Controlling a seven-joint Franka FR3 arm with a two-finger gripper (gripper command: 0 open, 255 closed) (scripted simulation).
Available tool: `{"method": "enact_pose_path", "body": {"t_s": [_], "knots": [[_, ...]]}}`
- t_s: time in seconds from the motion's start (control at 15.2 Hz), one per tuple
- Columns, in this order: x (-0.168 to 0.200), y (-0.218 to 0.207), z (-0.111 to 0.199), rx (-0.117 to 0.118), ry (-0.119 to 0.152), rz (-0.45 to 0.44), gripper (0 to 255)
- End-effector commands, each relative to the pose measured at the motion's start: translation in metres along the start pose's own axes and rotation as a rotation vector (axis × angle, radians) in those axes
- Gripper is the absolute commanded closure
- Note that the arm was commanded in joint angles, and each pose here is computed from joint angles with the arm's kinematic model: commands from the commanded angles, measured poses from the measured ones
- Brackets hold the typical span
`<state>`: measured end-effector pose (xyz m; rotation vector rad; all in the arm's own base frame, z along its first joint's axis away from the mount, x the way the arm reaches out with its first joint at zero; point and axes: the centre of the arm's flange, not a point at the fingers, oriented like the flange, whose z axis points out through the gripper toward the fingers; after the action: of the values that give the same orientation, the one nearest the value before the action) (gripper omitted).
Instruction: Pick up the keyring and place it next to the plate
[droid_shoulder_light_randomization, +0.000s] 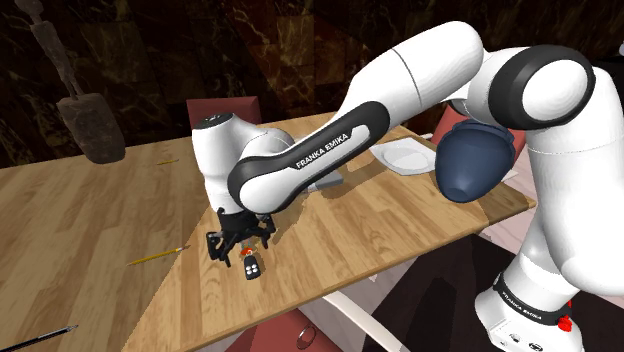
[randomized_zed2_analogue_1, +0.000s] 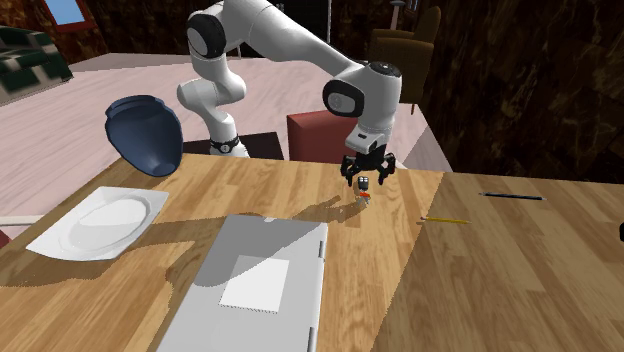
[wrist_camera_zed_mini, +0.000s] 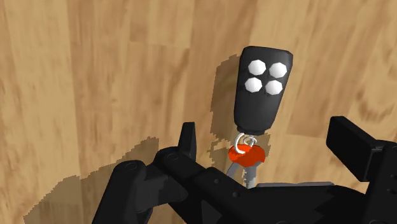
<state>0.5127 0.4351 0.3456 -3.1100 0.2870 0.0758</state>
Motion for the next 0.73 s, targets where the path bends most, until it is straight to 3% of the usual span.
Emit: {"method": "enact_pose_path", "body": {"t_s": [0.0, 0.46, 0.53, 0.66], "knots": [[-0.0007, 0.0001, 0.0072, 0.000, 0.000, 0.000, 0], [-0.0006, 0.0001, 0.0071, 0.000, 0.000, 0.000, 0], [-0.0006, 0.0001, 0.0071, 0.000, 0.000, 0.000, 255], [-0.0006, 0.0001, 0.0071, 0.000, 0.000, 0.000, 255]]}}
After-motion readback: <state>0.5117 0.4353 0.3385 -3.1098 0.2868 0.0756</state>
